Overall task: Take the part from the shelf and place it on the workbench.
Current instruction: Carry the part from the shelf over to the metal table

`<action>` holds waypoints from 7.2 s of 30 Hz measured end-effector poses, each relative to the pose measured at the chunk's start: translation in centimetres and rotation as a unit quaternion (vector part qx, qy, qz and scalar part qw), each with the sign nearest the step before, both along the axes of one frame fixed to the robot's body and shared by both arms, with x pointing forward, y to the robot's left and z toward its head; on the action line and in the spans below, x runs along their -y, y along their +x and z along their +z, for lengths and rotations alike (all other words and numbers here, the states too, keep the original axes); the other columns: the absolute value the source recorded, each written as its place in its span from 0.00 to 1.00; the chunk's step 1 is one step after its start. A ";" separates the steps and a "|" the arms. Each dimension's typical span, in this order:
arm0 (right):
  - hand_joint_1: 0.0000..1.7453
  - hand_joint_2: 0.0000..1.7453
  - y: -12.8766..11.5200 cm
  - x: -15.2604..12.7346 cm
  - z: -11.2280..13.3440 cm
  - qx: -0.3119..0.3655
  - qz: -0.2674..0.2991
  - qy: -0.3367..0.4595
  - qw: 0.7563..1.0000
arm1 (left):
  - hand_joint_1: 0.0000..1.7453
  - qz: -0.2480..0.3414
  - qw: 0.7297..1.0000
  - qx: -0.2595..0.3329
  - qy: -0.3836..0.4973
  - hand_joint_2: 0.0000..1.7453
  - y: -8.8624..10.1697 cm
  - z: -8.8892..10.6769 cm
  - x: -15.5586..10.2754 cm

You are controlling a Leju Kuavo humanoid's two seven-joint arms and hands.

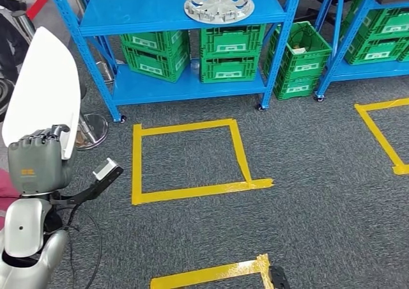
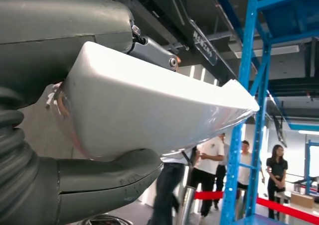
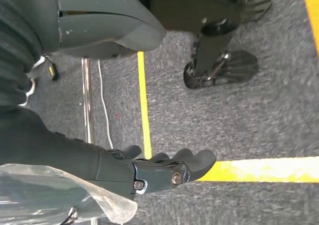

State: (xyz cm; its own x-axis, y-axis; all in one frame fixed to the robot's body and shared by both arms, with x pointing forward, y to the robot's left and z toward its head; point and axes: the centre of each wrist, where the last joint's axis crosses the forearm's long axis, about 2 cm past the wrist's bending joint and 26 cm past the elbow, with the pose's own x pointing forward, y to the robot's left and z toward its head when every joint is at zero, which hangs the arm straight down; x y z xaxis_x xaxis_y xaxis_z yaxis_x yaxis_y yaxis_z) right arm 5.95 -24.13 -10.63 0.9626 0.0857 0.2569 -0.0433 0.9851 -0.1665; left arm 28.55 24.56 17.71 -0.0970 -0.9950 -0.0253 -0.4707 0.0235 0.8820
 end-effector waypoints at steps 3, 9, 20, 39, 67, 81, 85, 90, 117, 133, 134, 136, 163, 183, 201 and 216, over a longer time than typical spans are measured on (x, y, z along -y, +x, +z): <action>0.00 1.00 -0.1 0.0 0.0 -0.001 0.000 -0.001 1.000 | 1.00 -0.001 1.000 0.000 0.000 1.00 0.0 0.0 0.0; 0.00 1.00 -0.1 0.0 0.0 -0.001 -0.001 -0.002 1.000 | 1.00 -0.001 1.000 -0.003 0.001 1.00 -0.2 -0.2 0.0; 0.00 1.00 0.0 0.1 0.0 -0.003 0.001 0.000 1.000 | 1.00 -0.004 1.000 -0.001 0.001 1.00 -0.1 -0.2 0.1; 0.00 1.00 0.0 0.1 0.0 0.003 0.018 -0.003 1.000 | 1.00 -0.011 1.000 0.010 0.002 1.00 -0.1 -0.3 0.1; 0.00 1.00 0.0 0.2 0.0 0.001 0.041 -0.037 0.998 | 1.00 0.017 1.000 0.008 0.008 1.00 -0.3 -0.6 -1.1; 0.00 1.00 -0.1 0.3 0.0 -0.001 0.042 -0.038 0.998 | 1.00 0.017 1.000 0.009 0.011 1.00 -0.4 -0.7 -1.2; 0.00 1.00 -0.3 0.3 0.0 -0.003 0.045 -0.039 0.998 | 1.00 0.016 1.000 0.007 0.012 1.00 -0.5 -0.8 -1.2; 0.00 1.00 -0.1 0.3 0.0 -0.002 0.049 -0.039 0.998 | 1.00 0.017 1.000 0.010 0.014 1.00 -0.3 -0.6 -1.3; 0.00 1.00 -0.2 0.5 0.0 -0.005 0.055 -0.042 0.998 | 1.00 0.009 1.000 0.014 0.016 1.00 -0.2 -0.5 -1.0; 0.00 1.00 -0.1 0.5 0.0 -0.004 0.059 -0.039 0.997 | 1.00 0.010 1.000 0.018 0.014 1.00 -0.1 -0.3 -0.9; 0.00 1.00 -0.1 0.5 0.0 -0.003 0.060 -0.039 0.997 | 1.00 0.011 1.000 0.018 0.014 1.00 -0.1 -0.3 -0.9; 0.00 1.00 -0.1 0.5 0.0 -0.003 0.062 -0.039 0.997 | 1.00 0.012 1.000 0.019 0.013 1.00 0.0 -0.2 -0.9; 0.00 1.00 -0.1 0.5 0.0 -0.009 0.069 -0.042 0.997 | 1.00 0.022 0.999 0.022 0.016 1.00 0.4 0.0 -1.2; 0.00 1.00 -0.1 0.6 0.0 -0.010 0.064 -0.041 0.997 | 1.00 0.014 1.000 0.017 0.021 1.00 0.2 -0.2 -0.9; 0.00 1.00 0.0 0.5 0.0 -0.012 0.064 -0.040 0.997 | 1.00 0.013 1.000 0.019 0.021 1.00 0.5 0.2 -0.6; 0.00 1.00 0.1 0.6 0.0 -0.013 0.064 -0.039 0.997 | 1.00 0.015 0.999 0.021 0.020 1.00 0.8 0.5 -0.3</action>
State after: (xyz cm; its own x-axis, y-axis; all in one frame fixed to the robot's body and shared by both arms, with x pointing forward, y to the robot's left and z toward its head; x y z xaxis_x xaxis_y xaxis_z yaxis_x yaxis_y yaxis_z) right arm 6.03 -24.69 -10.64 0.9486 0.2274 0.2202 -0.1732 0.9552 -0.2401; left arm 29.31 24.85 18.23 -0.0648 -0.9956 -0.0676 -0.5081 -0.0254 0.8609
